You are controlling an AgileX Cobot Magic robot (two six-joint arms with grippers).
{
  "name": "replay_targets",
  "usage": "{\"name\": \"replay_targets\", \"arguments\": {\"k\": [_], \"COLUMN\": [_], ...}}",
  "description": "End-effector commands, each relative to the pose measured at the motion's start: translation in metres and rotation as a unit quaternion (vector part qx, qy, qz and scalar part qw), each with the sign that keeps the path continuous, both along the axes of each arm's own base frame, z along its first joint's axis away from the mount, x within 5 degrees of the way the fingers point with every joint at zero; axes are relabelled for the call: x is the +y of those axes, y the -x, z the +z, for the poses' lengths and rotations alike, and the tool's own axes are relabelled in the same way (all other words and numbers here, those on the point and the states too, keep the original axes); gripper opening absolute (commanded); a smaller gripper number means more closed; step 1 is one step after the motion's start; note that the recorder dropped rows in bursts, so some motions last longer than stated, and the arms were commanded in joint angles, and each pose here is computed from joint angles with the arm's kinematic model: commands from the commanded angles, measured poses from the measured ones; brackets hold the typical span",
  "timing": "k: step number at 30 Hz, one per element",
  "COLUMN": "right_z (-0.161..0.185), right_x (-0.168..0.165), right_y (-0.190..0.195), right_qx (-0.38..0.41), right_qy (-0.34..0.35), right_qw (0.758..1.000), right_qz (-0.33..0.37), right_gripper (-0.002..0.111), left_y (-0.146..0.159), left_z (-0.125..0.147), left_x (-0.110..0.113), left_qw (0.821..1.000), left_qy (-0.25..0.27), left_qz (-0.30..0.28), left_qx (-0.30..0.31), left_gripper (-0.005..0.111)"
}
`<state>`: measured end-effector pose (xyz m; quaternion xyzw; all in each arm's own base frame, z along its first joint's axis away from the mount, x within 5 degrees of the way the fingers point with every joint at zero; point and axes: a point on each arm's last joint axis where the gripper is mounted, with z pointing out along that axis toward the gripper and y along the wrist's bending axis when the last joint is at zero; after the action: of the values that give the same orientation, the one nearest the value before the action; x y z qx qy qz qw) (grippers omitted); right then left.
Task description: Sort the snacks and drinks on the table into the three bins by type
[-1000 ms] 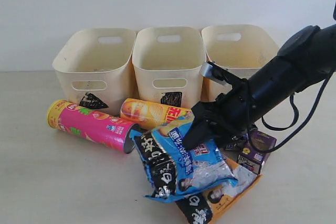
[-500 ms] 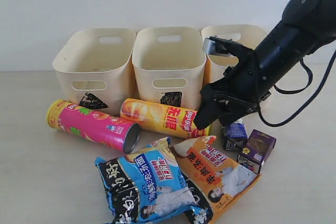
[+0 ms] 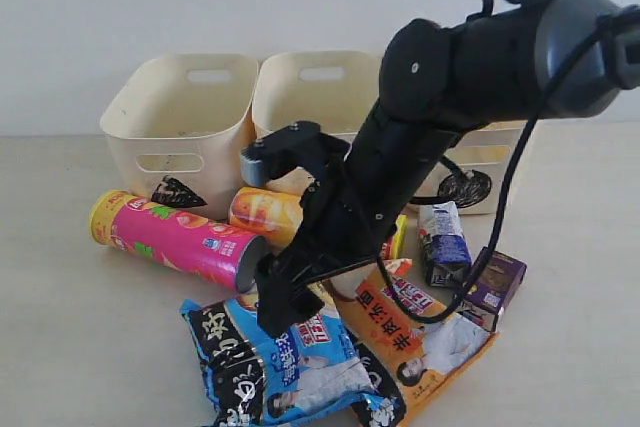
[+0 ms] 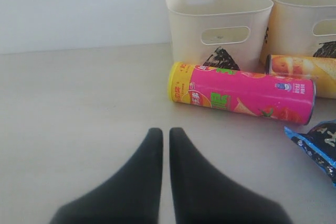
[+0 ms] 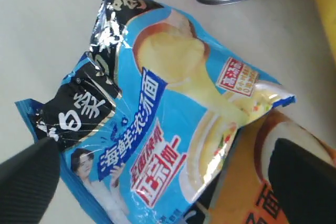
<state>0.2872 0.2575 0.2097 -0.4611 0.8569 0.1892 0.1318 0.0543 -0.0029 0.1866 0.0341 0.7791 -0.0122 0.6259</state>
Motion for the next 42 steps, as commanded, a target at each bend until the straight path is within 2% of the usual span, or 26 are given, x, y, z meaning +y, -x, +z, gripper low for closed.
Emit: {"name": "replay_targets", "arguments": {"k": [1,7,11,15,20,25,31,33,35,37,39,42], "right_z": [-0.013,-0.034,-0.034,-0.034,-0.052,-0.058,-0.086,-0.091,-0.093,-0.093,-0.094,-0.092], "right_x": [0.012,0.019,0.016,0.018,0.024,0.029,0.032,0.034,0.035,0.034,0.034,0.033], "right_y": [0.004,0.006,0.002,0.002,0.002,-0.002,-0.002,-0.001,0.0,0.0,0.002,0.003], "right_qx": [-0.003,-0.057,-0.091,-0.089,-0.065,-0.076,-0.056,-0.054,-0.054,-0.049,-0.041,-0.036], "right_qy": [0.013,0.073,0.098,0.085,0.077,0.062,0.078,0.08,0.082,0.084,0.087,0.089], "right_qw": [1.0,0.99,0.98,0.983,0.987,0.989,0.989,0.989,0.989,0.988,0.988,0.988], "right_qz": [0.015,0.107,0.147,0.137,0.125,0.109,0.112,0.112,0.115,0.116,0.119,0.119], "right_gripper": [0.098,0.098,0.098,0.098,0.098,0.098,0.097,0.086,0.068,0.039,0.003,0.0], "left_y": [0.0,0.0,0.0,0.0,0.0,0.0,0.0,0.0,0.0,0.0,0.0,0.0], "left_z": [-0.001,-0.001,-0.001,-0.001,-0.001,-0.001,-0.001,-0.001,-0.001,-0.001,-0.001,-0.001], "left_x": [0.0,0.0,0.0,0.0,0.0,0.0,0.0,0.0,0.0,0.0,0.0,0.0], "left_qw": [1.0,1.0,1.0,1.0,1.0,1.0,1.0,1.0,1.0,1.0,1.0,1.0], "left_qy": [0.009,0.009,0.009,0.009,0.009,0.009,0.009,0.009,0.009,0.009,0.009,0.009], "left_qz": [0.0,0.0,0.0,0.0,0.0,0.0,0.0,0.0,0.0,0.0,0.0,0.0], "left_qx": [0.002,0.002,0.002,0.002,0.002,0.002,0.002,0.002,0.002,0.002,0.002,0.002], "left_gripper": [0.004,0.004,0.004,0.004,0.004,0.004,0.004,0.004,0.004,0.004,0.004,0.004]}}
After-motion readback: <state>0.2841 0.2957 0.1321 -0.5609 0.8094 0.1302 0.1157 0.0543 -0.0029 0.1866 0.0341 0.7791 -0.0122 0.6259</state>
